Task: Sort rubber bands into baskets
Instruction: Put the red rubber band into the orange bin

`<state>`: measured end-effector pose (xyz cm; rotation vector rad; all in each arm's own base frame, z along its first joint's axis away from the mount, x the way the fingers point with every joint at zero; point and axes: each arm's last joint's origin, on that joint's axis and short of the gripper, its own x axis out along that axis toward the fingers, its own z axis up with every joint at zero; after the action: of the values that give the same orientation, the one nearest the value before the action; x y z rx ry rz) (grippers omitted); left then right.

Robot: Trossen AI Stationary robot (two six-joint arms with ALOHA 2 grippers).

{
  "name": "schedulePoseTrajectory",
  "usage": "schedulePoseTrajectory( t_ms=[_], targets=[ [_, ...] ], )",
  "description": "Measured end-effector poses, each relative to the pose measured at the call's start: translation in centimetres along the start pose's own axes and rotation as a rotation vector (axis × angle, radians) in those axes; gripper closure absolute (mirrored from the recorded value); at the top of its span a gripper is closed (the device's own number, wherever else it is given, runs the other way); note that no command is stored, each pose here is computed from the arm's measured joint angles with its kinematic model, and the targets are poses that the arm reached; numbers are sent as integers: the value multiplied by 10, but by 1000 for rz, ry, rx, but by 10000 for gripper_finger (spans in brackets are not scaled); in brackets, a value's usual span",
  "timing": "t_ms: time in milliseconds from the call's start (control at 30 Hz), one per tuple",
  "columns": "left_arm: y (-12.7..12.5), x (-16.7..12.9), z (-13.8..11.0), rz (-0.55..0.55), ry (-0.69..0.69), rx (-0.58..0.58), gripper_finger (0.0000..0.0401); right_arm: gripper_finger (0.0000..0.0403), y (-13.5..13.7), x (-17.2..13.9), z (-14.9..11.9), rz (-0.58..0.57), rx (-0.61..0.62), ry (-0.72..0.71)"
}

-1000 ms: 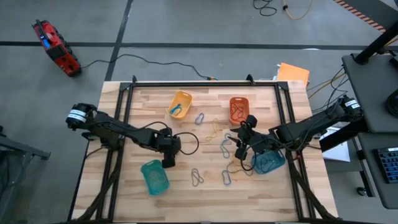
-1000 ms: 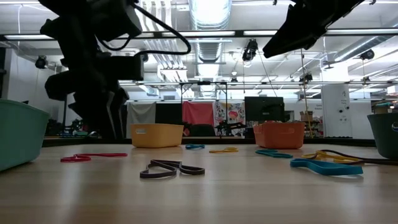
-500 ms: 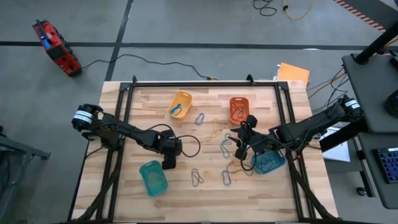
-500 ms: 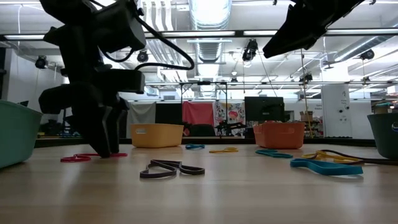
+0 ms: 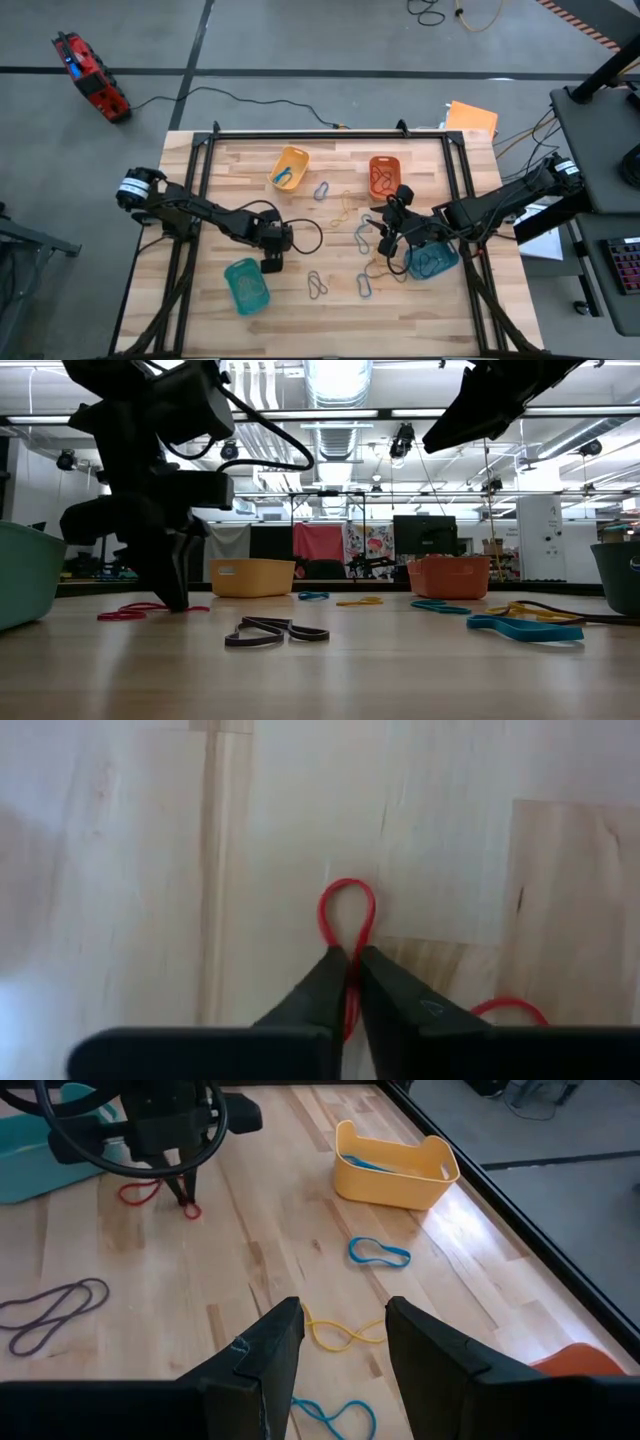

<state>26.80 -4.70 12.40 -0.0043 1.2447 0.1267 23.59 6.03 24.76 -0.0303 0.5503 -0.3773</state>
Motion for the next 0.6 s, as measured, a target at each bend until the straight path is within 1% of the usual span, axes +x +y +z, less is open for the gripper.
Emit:
schedulePoseTrajectory(
  t_ms=[233,367,500,600],
  targets=[
    [1,-7,3,30,-59,19,400,261,0,0,0,0,7,0],
    [6,-25,11,88,-182,17,401,261,0,0,0,1,11,-4],
    [8,-45,16,112,-286,36,401,261,0,0,1,2,40,-9],
    [10,-61,22,117,-395,35,401,261,1,0,2,5,67,-19]
  ],
)
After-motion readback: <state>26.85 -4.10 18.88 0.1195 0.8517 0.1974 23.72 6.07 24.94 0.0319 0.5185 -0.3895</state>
